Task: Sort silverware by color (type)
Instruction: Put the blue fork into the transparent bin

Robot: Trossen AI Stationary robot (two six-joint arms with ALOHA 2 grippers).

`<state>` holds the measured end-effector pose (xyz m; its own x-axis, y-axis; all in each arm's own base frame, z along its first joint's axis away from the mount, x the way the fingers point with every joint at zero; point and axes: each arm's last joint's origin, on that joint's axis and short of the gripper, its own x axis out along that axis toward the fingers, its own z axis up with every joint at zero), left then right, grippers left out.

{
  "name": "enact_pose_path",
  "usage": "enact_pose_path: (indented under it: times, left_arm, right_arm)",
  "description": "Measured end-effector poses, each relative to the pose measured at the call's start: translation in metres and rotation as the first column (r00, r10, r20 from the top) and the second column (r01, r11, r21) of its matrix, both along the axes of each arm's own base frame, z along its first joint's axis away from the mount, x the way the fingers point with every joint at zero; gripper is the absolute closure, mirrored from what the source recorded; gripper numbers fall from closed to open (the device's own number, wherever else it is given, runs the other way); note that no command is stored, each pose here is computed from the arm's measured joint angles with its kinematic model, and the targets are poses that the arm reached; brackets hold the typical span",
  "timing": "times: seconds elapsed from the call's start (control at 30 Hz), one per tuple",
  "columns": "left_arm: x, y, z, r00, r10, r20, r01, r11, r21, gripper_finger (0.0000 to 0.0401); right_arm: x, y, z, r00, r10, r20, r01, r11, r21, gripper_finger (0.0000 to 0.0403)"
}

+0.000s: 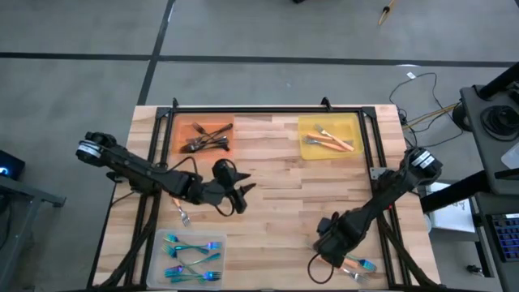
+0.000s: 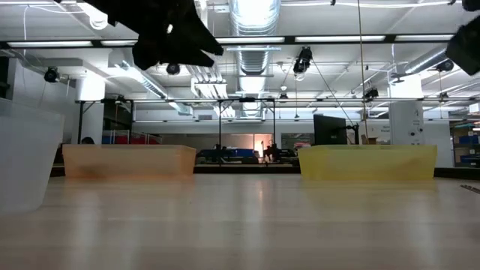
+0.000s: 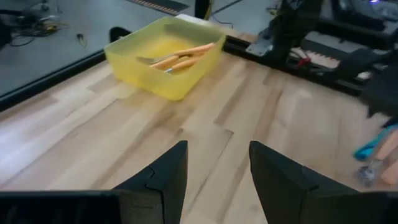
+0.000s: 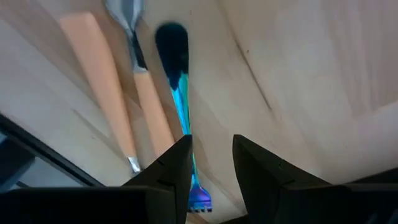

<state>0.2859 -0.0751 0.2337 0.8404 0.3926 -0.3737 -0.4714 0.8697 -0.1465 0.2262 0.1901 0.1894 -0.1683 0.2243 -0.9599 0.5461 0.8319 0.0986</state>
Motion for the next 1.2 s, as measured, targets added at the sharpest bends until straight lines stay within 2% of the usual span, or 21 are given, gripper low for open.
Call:
enact_pose_path:
  times: [0.23,0.73,0.93,1.2]
  left_arm:
    - [-0.001,-0.008,0.003,0.999,-0.024,0.029,0.024,1.000,0.000,0.0248]
    - [0.000,-0.009,0.005,0.998,-0.023,0.059,0.024,1.000,-0.011,0.0248]
    - [0.001,-0.009,0.007,0.996,-0.023,0.083,0.025,1.000,-0.018,0.0249]
    - [0.001,-0.009,0.008,0.996,-0.031,0.080,0.031,1.000,0.001,0.0249]
  right_arm:
    - [-0.008,0.015,-0.009,0.998,-0.002,-0.056,0.002,1.000,0.005,0.0298]
    - [-0.055,0.056,-0.009,0.985,-0.116,-0.131,0.108,0.992,-0.065,0.0298]
    - [-0.057,0.064,-0.014,0.984,-0.135,-0.118,0.131,0.990,-0.042,0.0298]
    - [-0.054,0.069,-0.033,0.982,-0.125,-0.140,0.115,0.990,-0.083,0.0298]
